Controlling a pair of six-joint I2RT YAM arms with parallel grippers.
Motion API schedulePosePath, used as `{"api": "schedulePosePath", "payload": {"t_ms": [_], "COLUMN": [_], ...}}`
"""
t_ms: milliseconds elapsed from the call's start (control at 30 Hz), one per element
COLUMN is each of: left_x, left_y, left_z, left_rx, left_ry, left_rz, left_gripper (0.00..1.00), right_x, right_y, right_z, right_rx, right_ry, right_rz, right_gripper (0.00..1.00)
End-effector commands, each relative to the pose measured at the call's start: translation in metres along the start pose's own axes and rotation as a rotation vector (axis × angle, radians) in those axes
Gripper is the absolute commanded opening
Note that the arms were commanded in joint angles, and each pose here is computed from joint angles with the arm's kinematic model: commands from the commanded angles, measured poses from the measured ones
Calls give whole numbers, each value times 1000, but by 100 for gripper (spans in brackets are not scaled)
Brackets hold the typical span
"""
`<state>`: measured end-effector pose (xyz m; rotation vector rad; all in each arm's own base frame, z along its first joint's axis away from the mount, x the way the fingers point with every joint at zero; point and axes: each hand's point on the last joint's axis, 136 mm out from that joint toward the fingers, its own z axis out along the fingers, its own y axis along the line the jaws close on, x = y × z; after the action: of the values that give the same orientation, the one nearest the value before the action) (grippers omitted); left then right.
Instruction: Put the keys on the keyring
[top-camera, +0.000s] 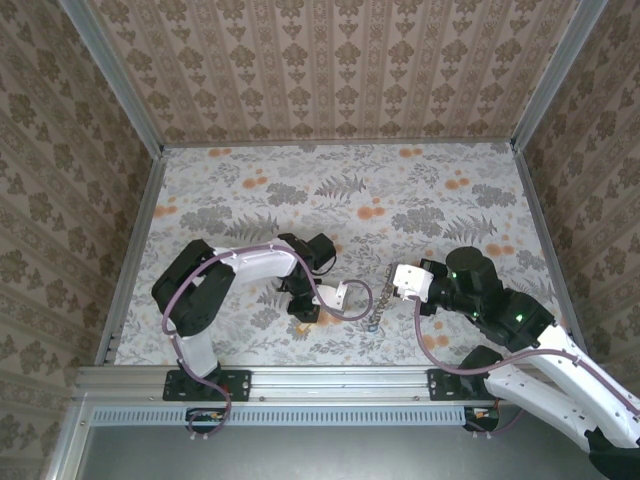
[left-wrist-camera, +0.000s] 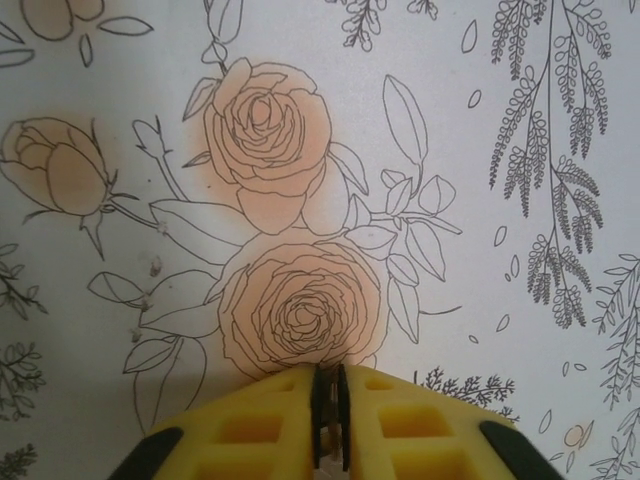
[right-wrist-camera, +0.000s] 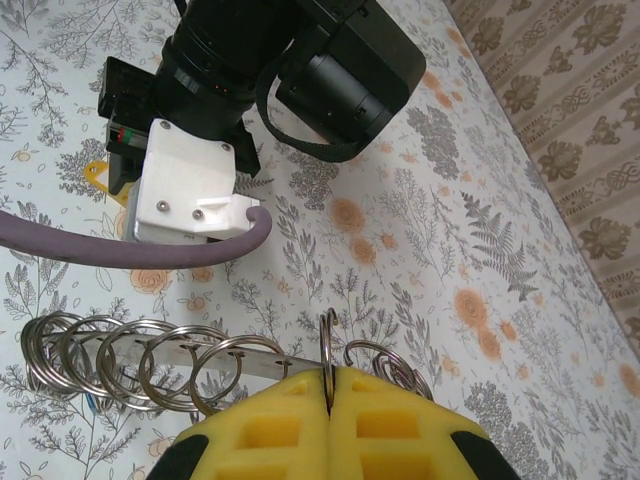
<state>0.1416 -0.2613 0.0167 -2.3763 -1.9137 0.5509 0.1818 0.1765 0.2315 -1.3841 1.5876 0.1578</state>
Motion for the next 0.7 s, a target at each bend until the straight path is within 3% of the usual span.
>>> {"api": "schedulePosePath", "payload": {"t_ms": [0, 100, 167, 333, 667], "left_x": [10, 13, 15, 18, 25], "left_y": [-19, -20, -18, -15, -18], "left_z": [5, 2, -1, -9, -6], "left_rx": [69, 55, 31, 4, 15], "left_ry": [31, 42, 43, 36, 58], "left_rz": [-23, -23, -31, -49, -89], "left_gripper": [12, 14, 24, 34, 29], "right_x": [-1, -1, -2, -3, -2], "right_y": [-5, -5, -5, -4, -3], "right_z": [-4, -3, -3, -2, -4], "right_rx": [37, 33, 34, 27, 29], "right_ry": [-14, -15, -15, -19, -22], "right_rz": [-10, -11, -12, -12, -14], "right_gripper": [0, 0, 0, 0, 0]}}
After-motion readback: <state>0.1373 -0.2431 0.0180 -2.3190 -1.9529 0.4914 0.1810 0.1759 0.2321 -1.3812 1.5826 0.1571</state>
